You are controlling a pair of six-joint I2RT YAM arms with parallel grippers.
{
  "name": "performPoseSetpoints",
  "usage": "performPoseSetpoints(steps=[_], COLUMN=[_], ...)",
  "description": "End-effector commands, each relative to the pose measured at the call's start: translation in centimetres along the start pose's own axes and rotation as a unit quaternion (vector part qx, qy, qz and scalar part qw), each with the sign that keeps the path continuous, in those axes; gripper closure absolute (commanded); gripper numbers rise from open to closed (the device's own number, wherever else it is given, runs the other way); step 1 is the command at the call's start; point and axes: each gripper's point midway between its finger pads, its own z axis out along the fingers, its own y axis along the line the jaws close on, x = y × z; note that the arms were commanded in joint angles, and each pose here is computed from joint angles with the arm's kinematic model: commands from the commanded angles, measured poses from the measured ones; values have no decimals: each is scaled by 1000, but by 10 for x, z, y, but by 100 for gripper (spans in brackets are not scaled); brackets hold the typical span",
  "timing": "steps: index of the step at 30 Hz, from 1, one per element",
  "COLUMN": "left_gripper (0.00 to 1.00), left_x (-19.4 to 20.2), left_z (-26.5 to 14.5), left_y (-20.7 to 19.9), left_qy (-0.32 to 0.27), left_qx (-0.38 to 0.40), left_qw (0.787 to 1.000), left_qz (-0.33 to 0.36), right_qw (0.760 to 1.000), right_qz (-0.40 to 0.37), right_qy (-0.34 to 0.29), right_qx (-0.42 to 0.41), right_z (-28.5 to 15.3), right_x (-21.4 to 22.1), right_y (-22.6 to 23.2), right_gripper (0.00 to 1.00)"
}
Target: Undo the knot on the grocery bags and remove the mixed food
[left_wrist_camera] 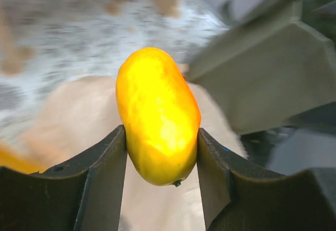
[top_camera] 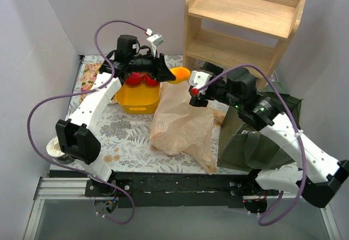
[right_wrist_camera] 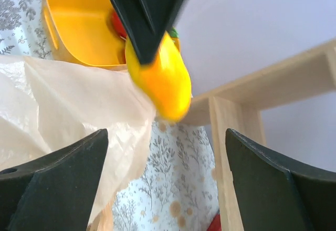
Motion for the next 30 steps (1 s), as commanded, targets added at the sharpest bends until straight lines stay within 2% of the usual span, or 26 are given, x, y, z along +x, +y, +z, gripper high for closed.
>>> performPoseSetpoints(steps=[1, 5, 11, 17, 23, 30], left_gripper=[100, 100, 100, 100, 100, 100], left_x=[-25, -8, 42, 79, 97, 135], left_z=[-75, -104, -92, -67, -54, -53], left_y=[41, 95, 139, 155, 165, 192], left_qy=[-1, 46, 136, 178, 174, 228], left_qx=[-203, -289, -289, -241, -231, -252], left_qw=[970, 952, 948, 951, 952, 934], left_qz=[130, 88, -8, -75, -99, -111], right_qw=[999, 998, 997, 997, 997, 997], right_qz=[28, 31, 42, 46, 47, 53], right_qy=[8, 22, 25, 28, 37, 44], right_qx=[42, 48, 61, 52, 51, 44], right_z=[-41, -45, -37, -36, -38, -35], right_x=[-5, 10, 18, 21, 27, 34], right_y=[-15, -12, -18, -15, -15, -12], right_gripper=[2, 2, 2, 2, 2, 2])
